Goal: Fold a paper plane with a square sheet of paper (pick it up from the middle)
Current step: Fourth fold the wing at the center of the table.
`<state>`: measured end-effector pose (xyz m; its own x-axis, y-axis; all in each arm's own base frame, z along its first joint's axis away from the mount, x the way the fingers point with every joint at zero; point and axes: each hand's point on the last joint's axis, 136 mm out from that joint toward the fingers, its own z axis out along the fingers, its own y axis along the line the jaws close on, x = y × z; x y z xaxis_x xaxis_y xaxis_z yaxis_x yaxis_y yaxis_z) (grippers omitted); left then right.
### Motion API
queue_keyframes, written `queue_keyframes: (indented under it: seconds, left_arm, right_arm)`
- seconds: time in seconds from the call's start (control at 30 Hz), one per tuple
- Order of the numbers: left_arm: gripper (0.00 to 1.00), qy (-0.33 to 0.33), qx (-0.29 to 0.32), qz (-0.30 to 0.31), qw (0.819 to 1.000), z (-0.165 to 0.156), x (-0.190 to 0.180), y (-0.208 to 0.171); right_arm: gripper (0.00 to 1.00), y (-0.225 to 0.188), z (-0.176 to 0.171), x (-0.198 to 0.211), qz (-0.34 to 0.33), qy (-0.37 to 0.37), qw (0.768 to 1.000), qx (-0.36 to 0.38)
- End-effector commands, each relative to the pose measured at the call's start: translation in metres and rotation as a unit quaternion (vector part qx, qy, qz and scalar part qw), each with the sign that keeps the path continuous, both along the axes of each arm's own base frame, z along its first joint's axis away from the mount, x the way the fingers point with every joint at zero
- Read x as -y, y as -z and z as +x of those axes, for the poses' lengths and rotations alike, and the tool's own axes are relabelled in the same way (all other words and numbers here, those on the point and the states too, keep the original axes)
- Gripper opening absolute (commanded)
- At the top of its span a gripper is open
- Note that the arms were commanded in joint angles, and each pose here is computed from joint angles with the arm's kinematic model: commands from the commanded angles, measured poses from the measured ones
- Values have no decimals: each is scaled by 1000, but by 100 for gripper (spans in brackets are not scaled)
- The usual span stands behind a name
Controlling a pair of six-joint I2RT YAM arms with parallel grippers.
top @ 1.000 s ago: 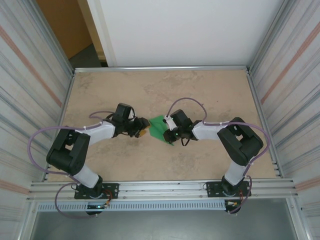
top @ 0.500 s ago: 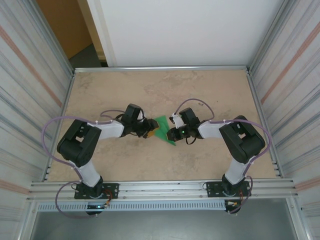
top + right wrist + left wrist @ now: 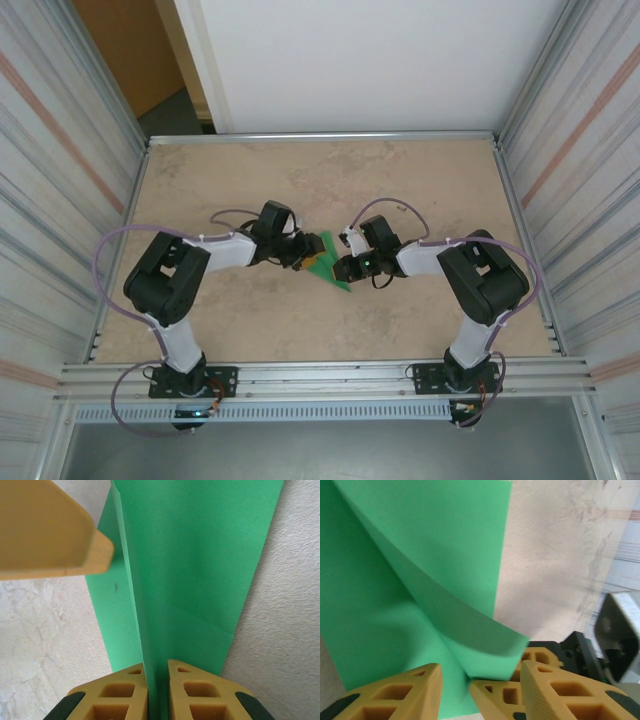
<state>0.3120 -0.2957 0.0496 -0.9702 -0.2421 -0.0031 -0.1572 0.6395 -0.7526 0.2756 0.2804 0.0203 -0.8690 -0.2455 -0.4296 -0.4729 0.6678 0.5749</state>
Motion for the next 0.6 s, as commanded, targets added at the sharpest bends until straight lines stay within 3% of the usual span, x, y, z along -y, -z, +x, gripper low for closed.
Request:
queue_keyframes:
  seconds: [0.0, 0.57]
  left_arm:
    - [47, 15, -7, 13, 1000, -4, 1, 8]
    - [55, 33, -65, 87, 994, -18, -3, 36]
  right_arm:
    - [15, 8, -5, 3, -3, 7, 1000, -25]
    - [28, -20, -1, 6, 32, 46, 997, -56]
